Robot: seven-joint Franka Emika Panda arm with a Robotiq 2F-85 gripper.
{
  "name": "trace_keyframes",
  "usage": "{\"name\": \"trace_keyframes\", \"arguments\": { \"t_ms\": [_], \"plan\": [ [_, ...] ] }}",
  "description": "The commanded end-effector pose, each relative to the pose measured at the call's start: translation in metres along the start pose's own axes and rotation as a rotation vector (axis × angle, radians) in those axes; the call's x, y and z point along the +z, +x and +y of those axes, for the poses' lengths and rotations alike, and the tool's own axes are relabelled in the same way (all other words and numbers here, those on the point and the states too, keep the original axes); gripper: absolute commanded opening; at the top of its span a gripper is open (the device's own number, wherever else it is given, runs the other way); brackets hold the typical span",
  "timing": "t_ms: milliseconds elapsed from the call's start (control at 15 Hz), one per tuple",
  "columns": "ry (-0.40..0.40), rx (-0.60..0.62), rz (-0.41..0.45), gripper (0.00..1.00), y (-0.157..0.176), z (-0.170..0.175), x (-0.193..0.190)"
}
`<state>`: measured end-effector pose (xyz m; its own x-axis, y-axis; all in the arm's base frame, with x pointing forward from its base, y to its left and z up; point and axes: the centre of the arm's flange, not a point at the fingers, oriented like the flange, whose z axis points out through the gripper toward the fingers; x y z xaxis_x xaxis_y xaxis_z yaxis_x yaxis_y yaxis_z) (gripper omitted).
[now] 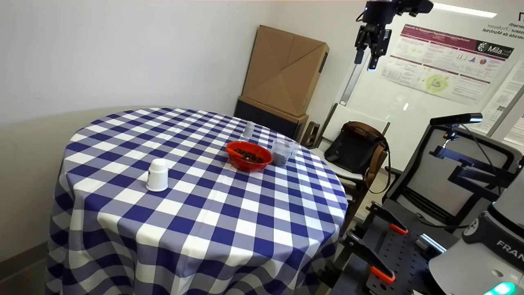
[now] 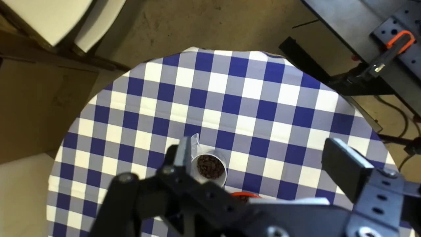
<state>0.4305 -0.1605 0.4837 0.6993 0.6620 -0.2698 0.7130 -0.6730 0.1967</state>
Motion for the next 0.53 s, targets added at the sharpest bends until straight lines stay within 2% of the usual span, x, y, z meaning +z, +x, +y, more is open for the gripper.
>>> {"name": "trace_keyframes", "arguments": {
  "t_ms": [0, 267, 467],
  "plan": [
    [0.037, -0.198, -0.005, 1.00, 0.029, 0.056, 0.034],
    [0.078, -0.413, -0.054, 1.00, 0.074, 0.078, 0.070],
    [0.098, -0.490, -0.075, 1.00, 0.108, 0.089, 0.097]
  ]
}}
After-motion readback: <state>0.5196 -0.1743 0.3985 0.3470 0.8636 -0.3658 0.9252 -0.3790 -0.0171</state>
